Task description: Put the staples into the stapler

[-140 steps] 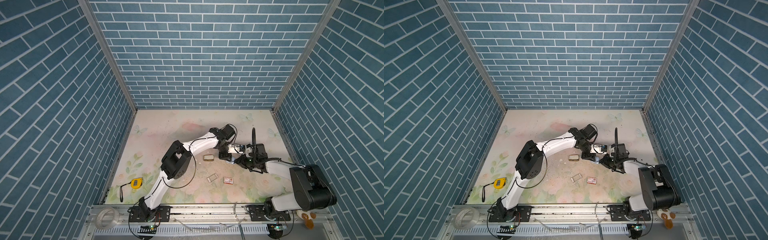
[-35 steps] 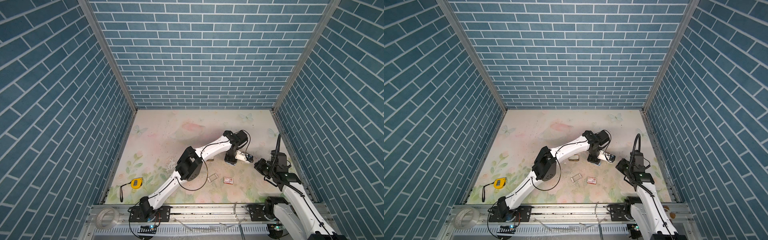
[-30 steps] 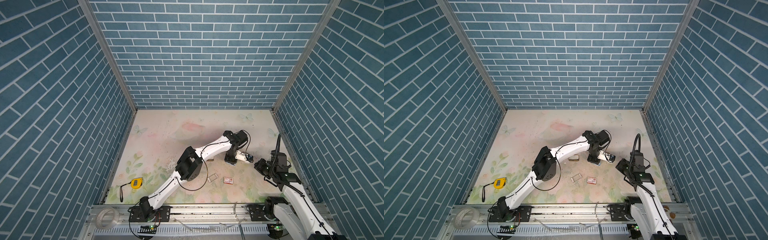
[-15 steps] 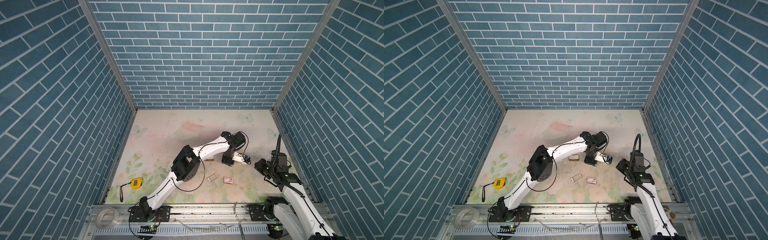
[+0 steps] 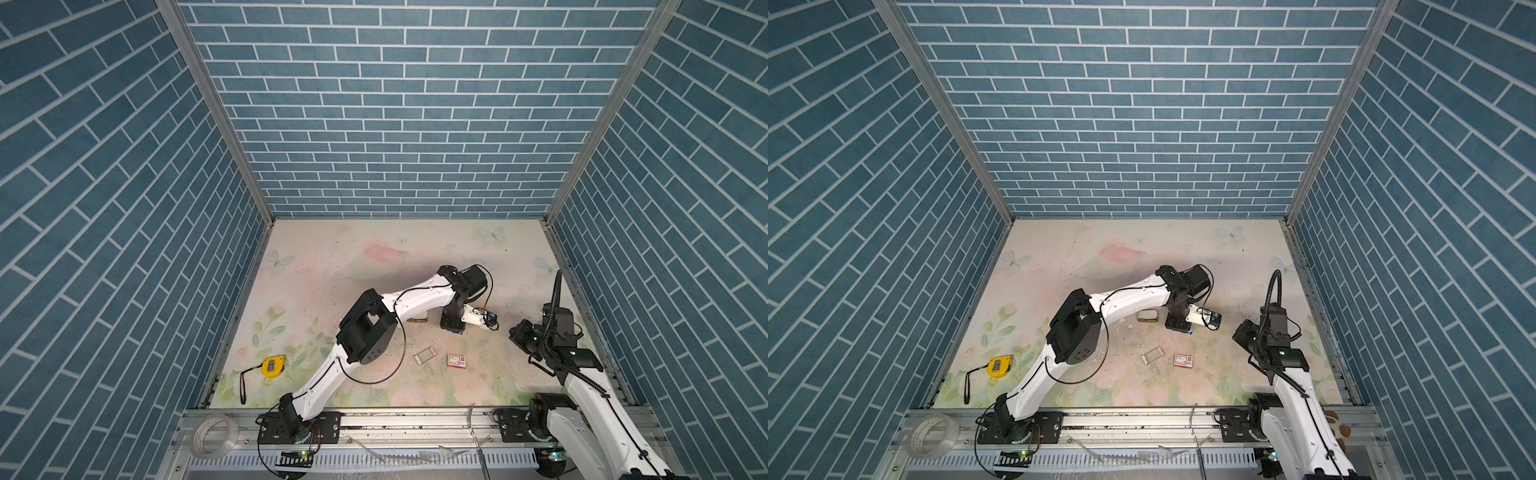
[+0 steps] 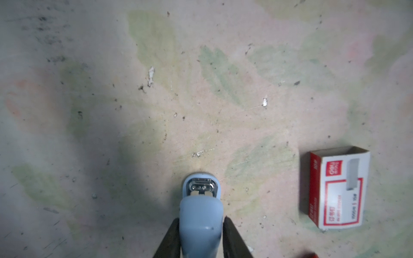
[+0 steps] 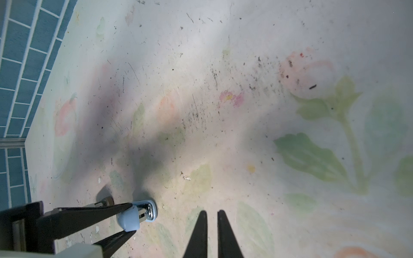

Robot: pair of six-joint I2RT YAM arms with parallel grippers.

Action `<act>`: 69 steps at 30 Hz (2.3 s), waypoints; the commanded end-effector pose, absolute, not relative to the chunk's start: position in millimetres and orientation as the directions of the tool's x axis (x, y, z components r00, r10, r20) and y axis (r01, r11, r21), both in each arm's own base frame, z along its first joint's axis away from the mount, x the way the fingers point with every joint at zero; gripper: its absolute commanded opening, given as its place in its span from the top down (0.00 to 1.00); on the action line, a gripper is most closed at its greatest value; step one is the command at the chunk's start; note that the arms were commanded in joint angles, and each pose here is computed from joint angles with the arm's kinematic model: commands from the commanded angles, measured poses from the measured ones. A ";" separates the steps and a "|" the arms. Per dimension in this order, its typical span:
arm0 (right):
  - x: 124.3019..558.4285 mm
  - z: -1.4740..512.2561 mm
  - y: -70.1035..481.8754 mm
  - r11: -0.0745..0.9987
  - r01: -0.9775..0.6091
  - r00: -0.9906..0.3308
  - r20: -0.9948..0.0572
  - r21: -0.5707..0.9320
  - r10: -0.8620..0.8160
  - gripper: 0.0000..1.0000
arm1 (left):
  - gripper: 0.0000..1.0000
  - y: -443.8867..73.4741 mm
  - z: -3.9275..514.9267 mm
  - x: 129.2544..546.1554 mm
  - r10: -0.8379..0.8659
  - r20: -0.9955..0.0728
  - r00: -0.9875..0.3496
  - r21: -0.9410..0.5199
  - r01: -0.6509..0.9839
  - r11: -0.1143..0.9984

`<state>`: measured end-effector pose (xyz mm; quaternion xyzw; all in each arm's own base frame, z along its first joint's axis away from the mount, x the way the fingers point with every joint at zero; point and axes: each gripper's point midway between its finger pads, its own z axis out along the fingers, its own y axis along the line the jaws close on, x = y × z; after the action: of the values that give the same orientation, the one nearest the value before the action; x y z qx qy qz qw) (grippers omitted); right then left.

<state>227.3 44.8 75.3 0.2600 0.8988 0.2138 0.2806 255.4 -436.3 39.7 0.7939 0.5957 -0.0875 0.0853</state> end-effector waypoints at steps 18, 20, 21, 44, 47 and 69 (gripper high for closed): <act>239.3 86.2 51.0 0.814 0.236 -0.725 -0.461 0.531 0.512 0.55 | 0.28 -425.4 106.4 262.6 0.903 -0.377 0.205 0.095 0.979 -0.183; 246.4 94.4 51.3 0.821 0.205 -0.713 -0.494 0.532 0.498 0.49 | 0.25 -416.8 121.5 264.9 0.901 -0.394 0.179 0.105 0.983 -0.150; 250.5 99.9 50.8 0.827 0.191 -0.704 -0.514 0.529 0.491 0.46 | 0.22 -410.5 129.5 266.2 0.899 -0.407 0.163 0.105 0.986 -0.131; 339.1 154.4 -11.8 0.991 0.121 -0.436 -0.894 0.059 0.106 0.01 | 0.00 -118.4 169.6 339.7 0.508 -0.748 -0.427 0.205 0.579 0.789; 347.9 142.3 -21.6 0.988 0.152 -0.385 -0.918 0.040 0.097 0.01 | 0.00 -91.7 155.0 342.9 0.433 -0.804 -0.407 0.212 0.484 0.849; 384.2 93.1 -32.4 0.992 0.128 -0.312 -0.949 0.003 0.043 0.01 | 0.00 -31.3 106.7 365.3 0.142 -0.975 -0.168 0.106 0.205 0.973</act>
<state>373.3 -33.7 72.9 0.0760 0.8300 -0.0306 0.5518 360.2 -30.3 76.8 0.1147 0.8065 -0.0211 0.5796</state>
